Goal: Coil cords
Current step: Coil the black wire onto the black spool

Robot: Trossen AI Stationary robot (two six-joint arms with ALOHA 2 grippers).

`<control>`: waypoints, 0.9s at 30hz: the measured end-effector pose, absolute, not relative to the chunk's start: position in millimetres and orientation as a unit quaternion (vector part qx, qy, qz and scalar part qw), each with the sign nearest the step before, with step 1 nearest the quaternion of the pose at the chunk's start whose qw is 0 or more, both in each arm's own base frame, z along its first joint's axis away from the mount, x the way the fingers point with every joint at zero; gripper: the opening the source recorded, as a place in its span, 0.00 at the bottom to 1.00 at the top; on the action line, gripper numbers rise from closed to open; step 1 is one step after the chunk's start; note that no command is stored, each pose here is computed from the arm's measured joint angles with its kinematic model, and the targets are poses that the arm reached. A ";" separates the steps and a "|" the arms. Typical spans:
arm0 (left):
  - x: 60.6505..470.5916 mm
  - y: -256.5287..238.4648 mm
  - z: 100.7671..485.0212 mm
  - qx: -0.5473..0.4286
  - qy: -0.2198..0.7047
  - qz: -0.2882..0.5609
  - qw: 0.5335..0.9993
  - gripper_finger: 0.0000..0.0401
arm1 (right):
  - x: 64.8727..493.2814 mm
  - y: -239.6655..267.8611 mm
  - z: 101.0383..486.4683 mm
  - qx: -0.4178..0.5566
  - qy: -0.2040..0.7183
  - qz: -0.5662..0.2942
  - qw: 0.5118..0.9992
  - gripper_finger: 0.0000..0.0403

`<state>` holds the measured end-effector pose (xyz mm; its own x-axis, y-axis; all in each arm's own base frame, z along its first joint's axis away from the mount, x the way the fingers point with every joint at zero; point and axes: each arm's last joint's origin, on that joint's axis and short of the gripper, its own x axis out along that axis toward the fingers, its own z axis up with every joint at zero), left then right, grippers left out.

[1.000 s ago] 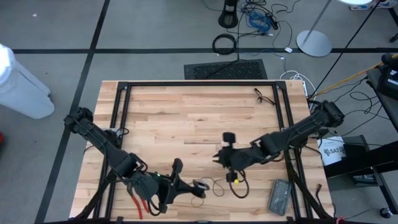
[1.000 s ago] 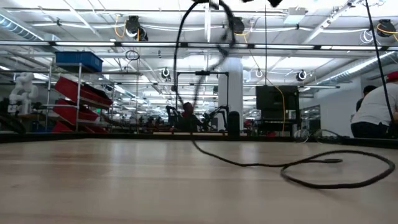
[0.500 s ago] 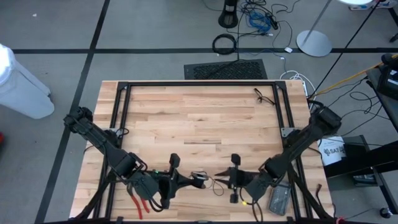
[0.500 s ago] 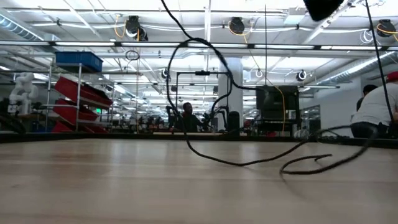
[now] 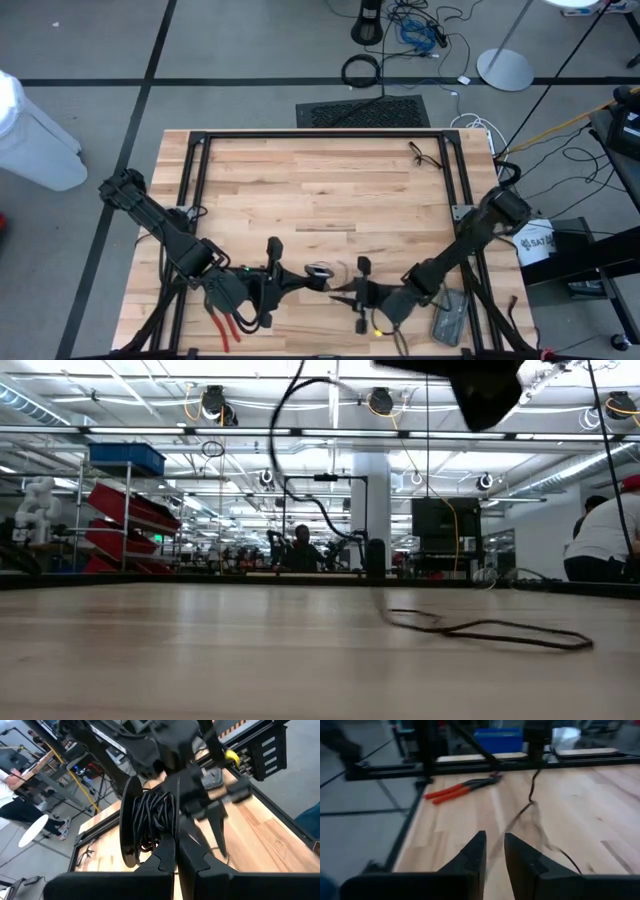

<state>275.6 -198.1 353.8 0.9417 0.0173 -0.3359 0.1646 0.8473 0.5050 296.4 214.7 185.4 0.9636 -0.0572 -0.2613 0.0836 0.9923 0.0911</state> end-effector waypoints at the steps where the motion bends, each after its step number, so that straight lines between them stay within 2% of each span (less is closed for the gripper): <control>1: 275.0 -197.6 354.7 0.273 0.165 -0.039 0.947 0.01 | 299.7 214.3 179.5 0.052 0.126 -0.046 0.990 0.15; 6: 274.1 -196.9 355.0 0.263 0.168 -0.037 0.949 0.01 | 314.8 208.3 152.6 0.064 0.125 -0.070 0.988 0.24; 13: 272.8 -195.9 351.7 0.249 0.184 -0.034 0.950 0.01 | 324.5 202.9 151.5 0.055 0.132 -0.089 0.986 0.42; 19: 272.5 -195.6 350.9 0.239 0.189 -0.032 0.952 0.01 | 334.3 206.3 163.4 0.007 0.139 -0.082 0.987 0.43; 24: 271.5 -196.5 350.4 0.241 0.190 -0.034 0.951 0.01 | 333.7 220.1 183.0 -0.050 0.195 -0.068 0.977 0.42; 27: 271.4 -196.6 350.3 0.241 0.191 -0.034 0.951 0.01 | 332.2 220.5 197.8 -0.048 0.228 -0.073 0.970 0.42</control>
